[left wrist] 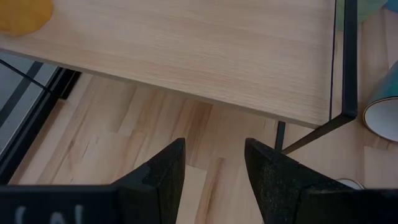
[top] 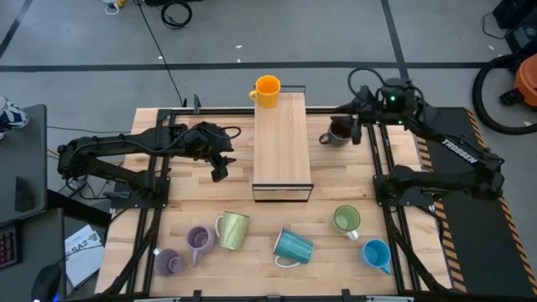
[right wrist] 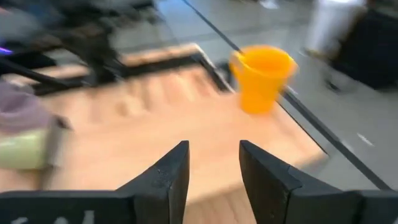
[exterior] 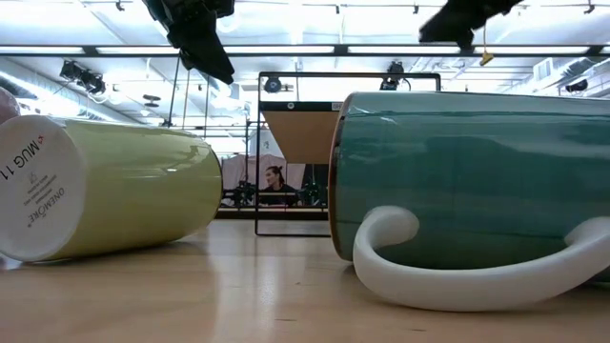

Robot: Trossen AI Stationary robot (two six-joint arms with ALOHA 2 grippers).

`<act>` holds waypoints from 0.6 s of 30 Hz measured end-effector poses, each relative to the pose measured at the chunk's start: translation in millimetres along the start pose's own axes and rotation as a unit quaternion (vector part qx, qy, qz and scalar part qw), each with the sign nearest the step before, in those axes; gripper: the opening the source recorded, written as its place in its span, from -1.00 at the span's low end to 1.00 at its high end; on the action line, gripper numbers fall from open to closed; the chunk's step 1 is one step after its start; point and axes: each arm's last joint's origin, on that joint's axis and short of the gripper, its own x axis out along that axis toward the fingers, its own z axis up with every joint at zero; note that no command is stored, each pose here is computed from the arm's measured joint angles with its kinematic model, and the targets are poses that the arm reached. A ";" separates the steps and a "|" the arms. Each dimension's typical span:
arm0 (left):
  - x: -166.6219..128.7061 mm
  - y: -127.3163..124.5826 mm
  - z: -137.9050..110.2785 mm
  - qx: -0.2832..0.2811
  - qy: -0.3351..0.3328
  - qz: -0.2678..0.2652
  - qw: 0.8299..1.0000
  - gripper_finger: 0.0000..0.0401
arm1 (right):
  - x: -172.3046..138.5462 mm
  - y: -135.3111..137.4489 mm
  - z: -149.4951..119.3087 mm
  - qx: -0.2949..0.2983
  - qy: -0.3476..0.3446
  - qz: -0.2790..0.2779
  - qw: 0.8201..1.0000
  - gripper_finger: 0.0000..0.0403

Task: Place coffee mugs
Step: Put the dark green mug on the shelf

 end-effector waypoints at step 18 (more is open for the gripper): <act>0.0 0.0 0.0 -0.013 0.000 0.000 1.000 -0.14 | 57.8 -20.1 -59.6 0.027 0.356 -0.079 0.931 0.22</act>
